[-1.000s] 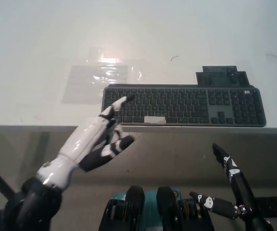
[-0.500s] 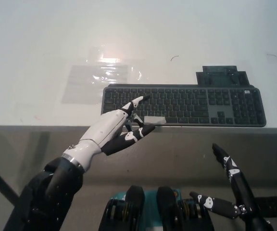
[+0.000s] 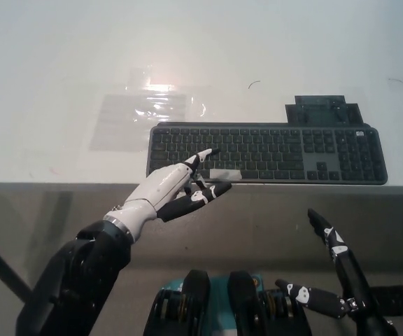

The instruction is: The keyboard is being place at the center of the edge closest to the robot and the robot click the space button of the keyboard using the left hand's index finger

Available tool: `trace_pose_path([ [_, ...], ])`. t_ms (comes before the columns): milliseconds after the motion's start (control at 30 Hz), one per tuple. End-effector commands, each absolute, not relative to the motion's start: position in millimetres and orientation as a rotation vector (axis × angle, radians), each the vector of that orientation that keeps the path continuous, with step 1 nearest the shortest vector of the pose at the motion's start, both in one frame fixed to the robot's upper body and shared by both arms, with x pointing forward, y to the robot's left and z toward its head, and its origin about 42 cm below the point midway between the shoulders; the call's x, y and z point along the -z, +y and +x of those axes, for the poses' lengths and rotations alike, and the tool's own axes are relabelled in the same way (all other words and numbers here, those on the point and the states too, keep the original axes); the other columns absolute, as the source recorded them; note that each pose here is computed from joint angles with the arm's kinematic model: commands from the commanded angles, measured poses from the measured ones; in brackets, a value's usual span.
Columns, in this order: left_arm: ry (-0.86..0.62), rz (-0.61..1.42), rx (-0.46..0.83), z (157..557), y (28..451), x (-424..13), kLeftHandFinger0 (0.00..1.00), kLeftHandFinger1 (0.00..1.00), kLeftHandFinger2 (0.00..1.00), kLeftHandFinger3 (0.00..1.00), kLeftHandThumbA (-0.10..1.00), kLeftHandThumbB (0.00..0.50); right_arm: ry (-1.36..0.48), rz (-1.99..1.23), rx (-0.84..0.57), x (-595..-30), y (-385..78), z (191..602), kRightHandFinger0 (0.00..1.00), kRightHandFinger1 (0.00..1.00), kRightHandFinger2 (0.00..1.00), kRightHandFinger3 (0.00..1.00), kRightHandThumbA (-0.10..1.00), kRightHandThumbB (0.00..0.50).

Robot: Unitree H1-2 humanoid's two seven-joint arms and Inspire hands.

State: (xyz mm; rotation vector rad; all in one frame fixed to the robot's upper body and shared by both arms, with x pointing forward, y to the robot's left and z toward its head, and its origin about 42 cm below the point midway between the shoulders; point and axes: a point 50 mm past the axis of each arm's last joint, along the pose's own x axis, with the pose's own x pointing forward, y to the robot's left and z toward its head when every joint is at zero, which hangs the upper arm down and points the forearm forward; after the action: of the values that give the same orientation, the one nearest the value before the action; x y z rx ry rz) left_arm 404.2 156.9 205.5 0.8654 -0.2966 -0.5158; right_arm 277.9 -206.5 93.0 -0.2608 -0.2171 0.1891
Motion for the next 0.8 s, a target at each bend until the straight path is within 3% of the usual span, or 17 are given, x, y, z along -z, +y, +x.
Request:
trace_pose_path([
  [0,-0.346,0.894,0.518,413.5,146.8,-218.5,0.01,0.34,0.49,1.0,1.0,0.367,-0.31,-0.275,-0.202,-110.7,-204.1,285.1,1.0,1.0,1.0,1.0,1.0,0.434],
  [67,-0.335,0.898,0.53,416.5,142.3,-213.8,0.01,0.31,0.41,1.0,1.0,0.355,-0.31,-0.274,-0.202,-111.3,-204.1,285.1,1.0,1.0,1.0,1.0,1.0,0.432],
  [300,-0.303,0.898,0.561,423.3,131.8,-201.2,0.05,0.29,0.36,1.0,1.0,0.351,-0.31,-0.277,-0.204,-112.8,-203.9,285.7,1.0,1.0,1.0,1.0,1.0,0.43],
  [433,-0.283,0.897,0.572,429.4,126.6,-190.9,0.01,0.28,0.36,1.0,1.0,0.357,-0.317,-0.281,-0.205,-112.5,-203.6,286.5,1.0,1.0,1.0,1.0,1.0,0.427],
  [500,-0.268,0.9,0.572,432.0,123.7,-188.4,0.01,0.28,0.36,1.0,1.0,0.384,-0.32,-0.287,-0.209,-113.5,-203.5,287.1,1.0,1.0,1.0,1.0,1.0,0.425],
  [667,-0.256,0.926,0.571,438.8,120.1,-183.8,0.07,0.35,0.44,1.0,1.0,0.373,-0.324,-0.294,-0.208,-116.4,-203.3,289.4,1.0,1.0,1.0,1.0,1.0,0.431],
  [767,-0.245,0.928,0.568,442.2,120.7,-178.4,0.06,0.32,0.4,1.0,1.0,0.39,-0.328,-0.292,-0.206,-117.3,-203.3,289.5,1.0,1.0,1.0,1.0,1.0,0.429],
])
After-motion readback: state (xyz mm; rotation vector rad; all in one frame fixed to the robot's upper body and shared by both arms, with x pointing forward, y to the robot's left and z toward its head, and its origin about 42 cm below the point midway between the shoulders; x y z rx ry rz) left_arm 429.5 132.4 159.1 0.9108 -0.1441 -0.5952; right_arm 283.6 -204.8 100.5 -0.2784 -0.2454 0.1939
